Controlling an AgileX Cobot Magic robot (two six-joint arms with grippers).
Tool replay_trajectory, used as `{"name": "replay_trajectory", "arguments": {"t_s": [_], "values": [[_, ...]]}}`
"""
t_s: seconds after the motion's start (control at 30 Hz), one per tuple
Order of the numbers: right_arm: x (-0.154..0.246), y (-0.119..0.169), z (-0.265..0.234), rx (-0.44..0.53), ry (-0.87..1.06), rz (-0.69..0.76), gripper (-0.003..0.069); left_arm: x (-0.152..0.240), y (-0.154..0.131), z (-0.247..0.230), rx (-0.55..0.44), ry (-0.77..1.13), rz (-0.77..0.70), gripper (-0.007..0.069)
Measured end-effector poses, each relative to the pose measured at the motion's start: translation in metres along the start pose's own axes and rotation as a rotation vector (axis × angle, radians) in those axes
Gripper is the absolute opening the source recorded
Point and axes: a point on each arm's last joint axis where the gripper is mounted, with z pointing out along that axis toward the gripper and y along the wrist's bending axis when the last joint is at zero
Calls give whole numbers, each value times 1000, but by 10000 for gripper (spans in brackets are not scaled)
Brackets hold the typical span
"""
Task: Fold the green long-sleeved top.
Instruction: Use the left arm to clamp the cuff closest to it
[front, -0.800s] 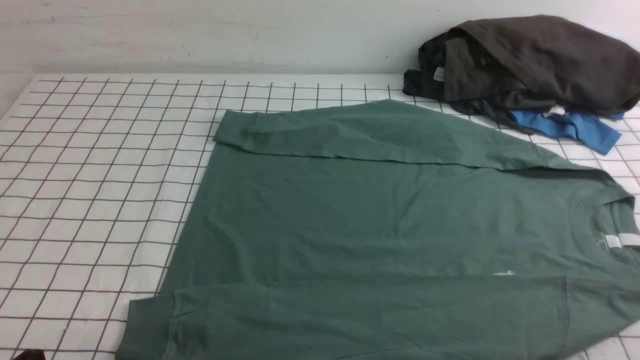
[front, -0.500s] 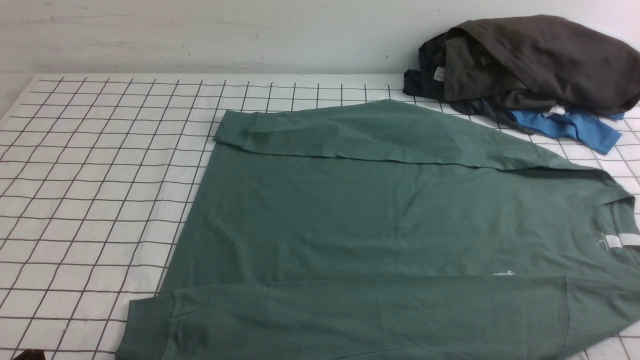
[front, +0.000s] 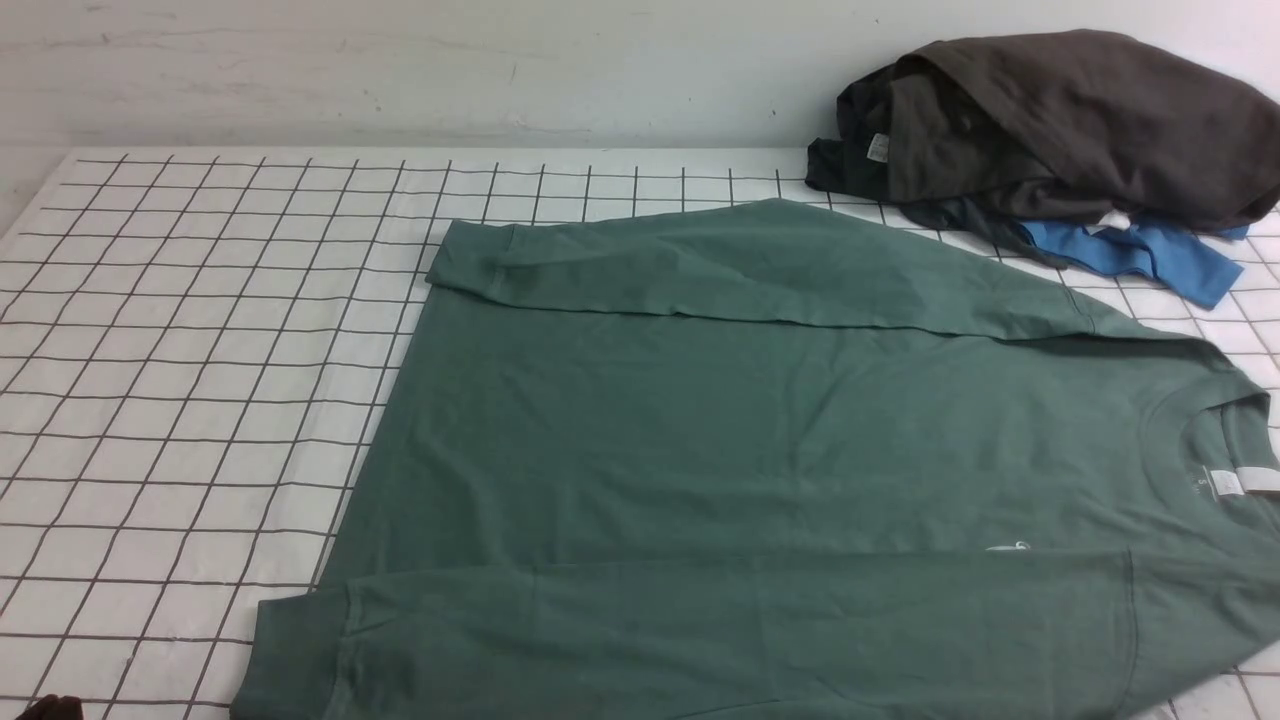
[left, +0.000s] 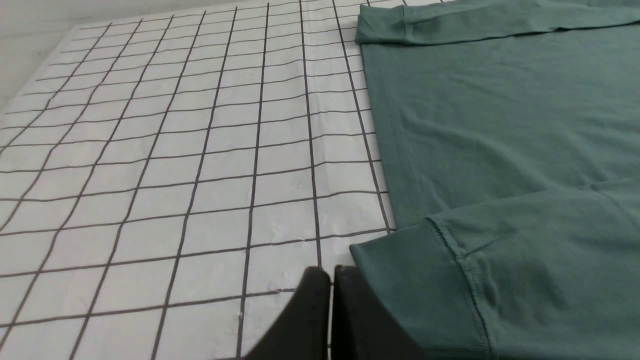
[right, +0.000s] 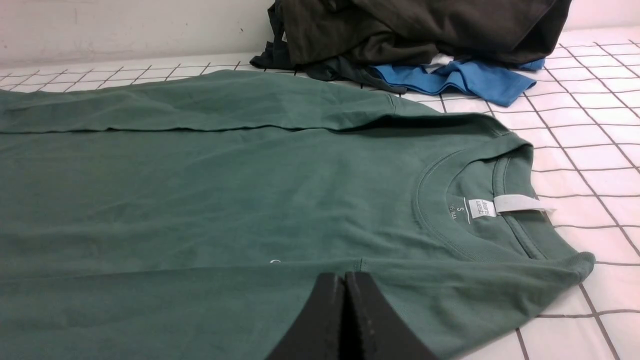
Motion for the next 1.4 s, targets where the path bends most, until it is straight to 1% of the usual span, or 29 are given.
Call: {"name": "replay_trajectory", "arguments": {"t_s": [0.4,0.53,0.63,0.77,0.83,0.87,0.9,1.0,1.07,1.13,1.17,1.23,1.3,1.33,1.37,1.4], "values": [[0,0,0,1,-2,-2,-14,0,0,0,0,-2,0,-7],[-4,0,0,3,-51,-1,-14,-5,1,0,-7,-59,-1,-7],[-18,-1,-2,10,-208,-1,-14,-19,2,-2,-27,-220,-1,-7],[-32,-2,-6,16,-373,3,-14,-32,4,-6,-44,-363,-7,-7],[-46,-2,-13,12,-539,41,-14,-42,5,-10,-55,-482,-19,-7],[-48,-2,-14,8,-574,57,-14,-45,6,-12,-56,-520,-29,-7],[-54,-3,-18,2,-643,81,-14,-50,6,-15,-55,-583,-57,-7],[-61,-3,-24,-15,-750,128,-14,-62,8,-25,-31,-761,-156,-7],[-65,-3,-28,-28,-803,150,-14,-73,8,-32,3,-825,-218,-7],[-73,-2,-30,-33,-800,143,-14,-96,7,-41,23,-823,-219,-7],[-83,-1,-34,-36,-802,132,-14,-110,6,-47,26,-829,-208,-7],[-103,2,-35,-35,-752,90,-14,-142,6,-50,19,-760,-180,-8],[-133,5,-35,-22,-659,26,-13,-174,7,-47,4,-678,-140,-8],[-145,6,-29,-7,-561,-14,-11,-191,8,-42,-7,-621,-123,-8],[-155,6,-26,3,-508,-32,-11,-197,9,-33,-14,-564,-114,-8],[-156,6,-21,9,-465,-40,-11,-197,9,-27,-17,-522,-116,-8]]}}
